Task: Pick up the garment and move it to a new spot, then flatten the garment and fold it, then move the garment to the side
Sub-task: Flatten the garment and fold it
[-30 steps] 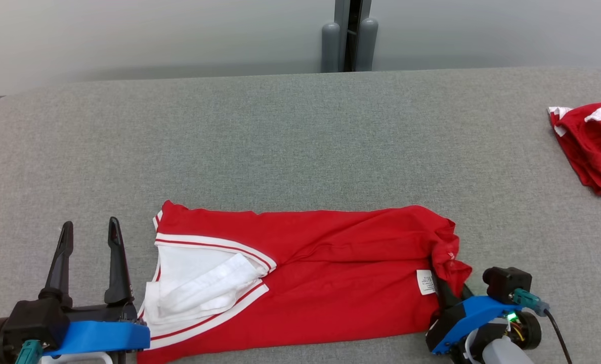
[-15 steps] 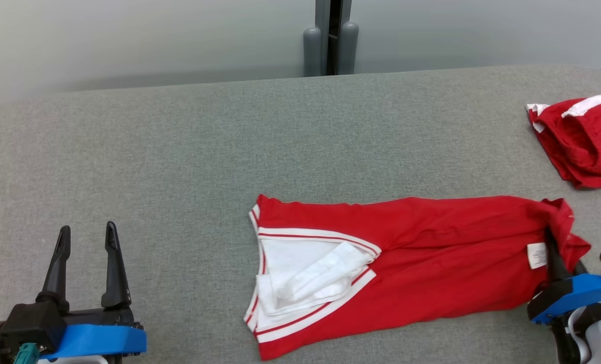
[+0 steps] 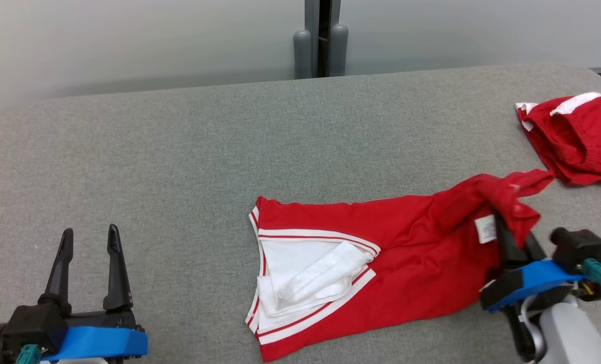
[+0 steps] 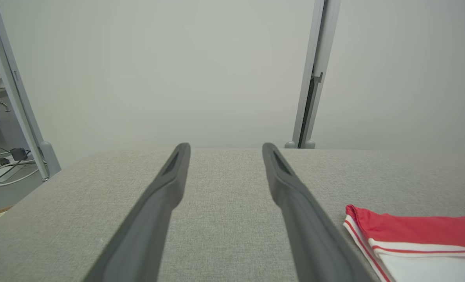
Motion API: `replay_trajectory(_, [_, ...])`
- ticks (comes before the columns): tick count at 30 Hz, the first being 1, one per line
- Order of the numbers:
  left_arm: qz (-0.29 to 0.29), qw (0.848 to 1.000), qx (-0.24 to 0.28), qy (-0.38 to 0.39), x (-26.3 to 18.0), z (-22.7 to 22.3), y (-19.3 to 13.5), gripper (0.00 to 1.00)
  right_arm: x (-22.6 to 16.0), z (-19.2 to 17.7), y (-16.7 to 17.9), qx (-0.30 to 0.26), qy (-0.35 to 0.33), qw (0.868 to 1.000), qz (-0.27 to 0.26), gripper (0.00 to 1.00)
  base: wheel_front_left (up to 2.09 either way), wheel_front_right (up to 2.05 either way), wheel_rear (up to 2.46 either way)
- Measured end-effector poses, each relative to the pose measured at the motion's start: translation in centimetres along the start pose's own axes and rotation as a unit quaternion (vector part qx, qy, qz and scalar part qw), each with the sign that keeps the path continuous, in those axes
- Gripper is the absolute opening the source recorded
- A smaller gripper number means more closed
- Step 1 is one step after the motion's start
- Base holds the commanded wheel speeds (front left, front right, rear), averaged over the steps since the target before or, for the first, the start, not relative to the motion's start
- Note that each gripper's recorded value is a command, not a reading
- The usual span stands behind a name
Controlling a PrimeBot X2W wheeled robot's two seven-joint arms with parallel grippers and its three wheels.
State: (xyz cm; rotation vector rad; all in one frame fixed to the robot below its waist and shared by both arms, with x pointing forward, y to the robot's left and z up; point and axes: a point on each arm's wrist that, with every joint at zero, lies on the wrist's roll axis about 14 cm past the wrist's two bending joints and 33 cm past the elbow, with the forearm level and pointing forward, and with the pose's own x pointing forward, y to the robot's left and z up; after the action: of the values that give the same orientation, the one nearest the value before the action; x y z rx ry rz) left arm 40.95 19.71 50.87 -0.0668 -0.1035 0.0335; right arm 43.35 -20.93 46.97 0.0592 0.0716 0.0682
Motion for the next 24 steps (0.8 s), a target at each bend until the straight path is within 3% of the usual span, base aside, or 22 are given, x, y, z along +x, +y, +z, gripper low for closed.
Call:
replay_trajectory(10, [0.004, 1.0, -0.006, 0.006, -0.5, -0.3, 0.1, 1.0, -0.3, 0.7, 9.9, 0.015, 0.0, 0.992, 0.124, 0.0, 0.0, 0.0, 0.0])
replay_trajectory(24, [0.024, 1.0, -0.007, 0.019, -1.3, -1.0, 1.4, 1.0, -1.1, -2.1, 20.2, 0.035, 0.05, 0.965, 0.255, 0.0, 0.0, 0.0, 0.0])
